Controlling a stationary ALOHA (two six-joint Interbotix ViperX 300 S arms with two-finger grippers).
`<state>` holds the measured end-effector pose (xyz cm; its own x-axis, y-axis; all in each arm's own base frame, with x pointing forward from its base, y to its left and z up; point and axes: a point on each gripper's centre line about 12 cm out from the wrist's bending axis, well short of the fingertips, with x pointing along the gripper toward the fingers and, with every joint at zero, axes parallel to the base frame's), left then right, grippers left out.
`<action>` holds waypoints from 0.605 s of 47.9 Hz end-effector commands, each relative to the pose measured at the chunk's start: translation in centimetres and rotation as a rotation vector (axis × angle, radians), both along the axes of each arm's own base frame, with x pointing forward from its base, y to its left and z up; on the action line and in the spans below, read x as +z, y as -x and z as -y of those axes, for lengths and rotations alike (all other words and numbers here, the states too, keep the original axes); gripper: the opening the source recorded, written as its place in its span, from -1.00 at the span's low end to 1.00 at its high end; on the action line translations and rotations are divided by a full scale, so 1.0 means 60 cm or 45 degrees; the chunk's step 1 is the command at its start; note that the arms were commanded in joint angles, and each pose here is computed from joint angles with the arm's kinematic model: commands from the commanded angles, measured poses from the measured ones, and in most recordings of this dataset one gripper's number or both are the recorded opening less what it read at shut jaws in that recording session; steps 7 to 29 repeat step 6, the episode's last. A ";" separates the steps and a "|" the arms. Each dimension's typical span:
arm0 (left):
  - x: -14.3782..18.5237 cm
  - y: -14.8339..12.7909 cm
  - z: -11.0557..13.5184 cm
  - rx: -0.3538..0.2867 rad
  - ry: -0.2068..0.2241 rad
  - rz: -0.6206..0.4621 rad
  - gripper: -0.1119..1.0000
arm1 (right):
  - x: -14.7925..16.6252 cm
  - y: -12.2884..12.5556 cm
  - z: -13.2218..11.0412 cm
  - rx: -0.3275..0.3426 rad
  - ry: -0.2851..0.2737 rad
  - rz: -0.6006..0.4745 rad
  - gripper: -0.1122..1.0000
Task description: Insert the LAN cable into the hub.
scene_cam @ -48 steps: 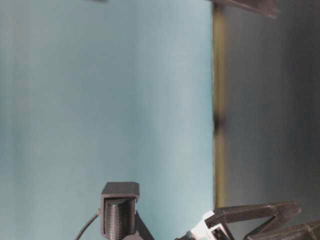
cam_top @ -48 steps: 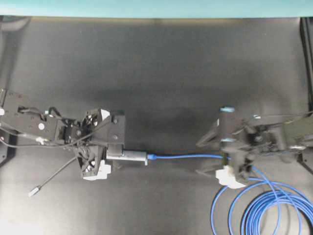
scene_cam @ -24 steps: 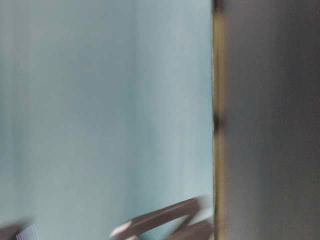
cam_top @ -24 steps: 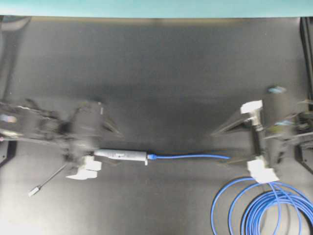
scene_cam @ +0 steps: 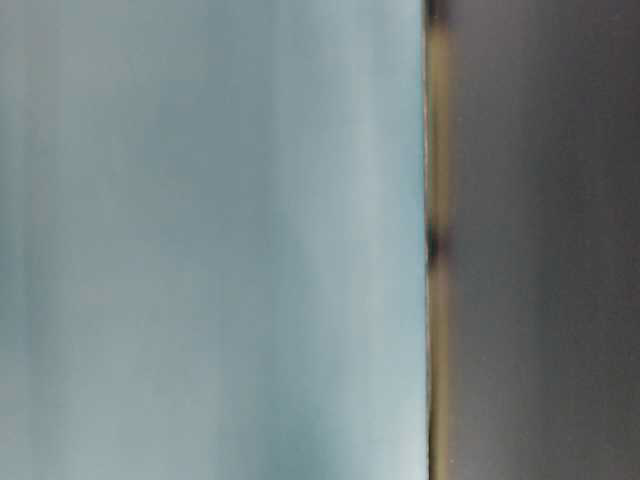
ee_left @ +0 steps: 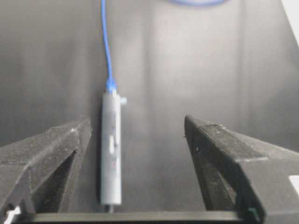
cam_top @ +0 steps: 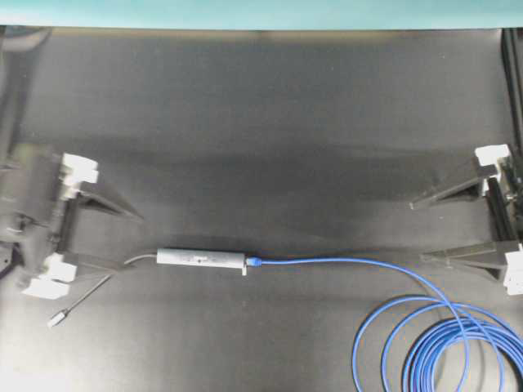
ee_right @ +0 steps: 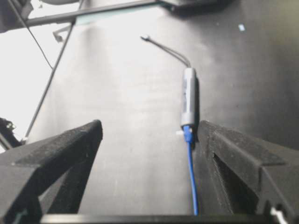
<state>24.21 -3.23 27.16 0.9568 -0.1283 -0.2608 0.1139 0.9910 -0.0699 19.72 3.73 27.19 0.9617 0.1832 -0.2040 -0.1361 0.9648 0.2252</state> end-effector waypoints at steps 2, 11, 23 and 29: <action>0.013 0.010 0.000 -0.004 0.009 0.050 0.55 | 0.000 -0.002 -0.001 0.004 0.010 -0.002 0.64; 0.012 0.014 -0.001 -0.003 0.013 0.053 0.54 | -0.002 -0.003 -0.001 0.004 0.011 -0.008 0.64; 0.012 0.014 -0.001 -0.003 0.013 0.053 0.54 | -0.002 -0.003 -0.001 0.004 0.011 -0.008 0.64; 0.012 0.014 -0.001 -0.003 0.013 0.053 0.54 | -0.002 -0.003 -0.001 0.004 0.011 -0.008 0.64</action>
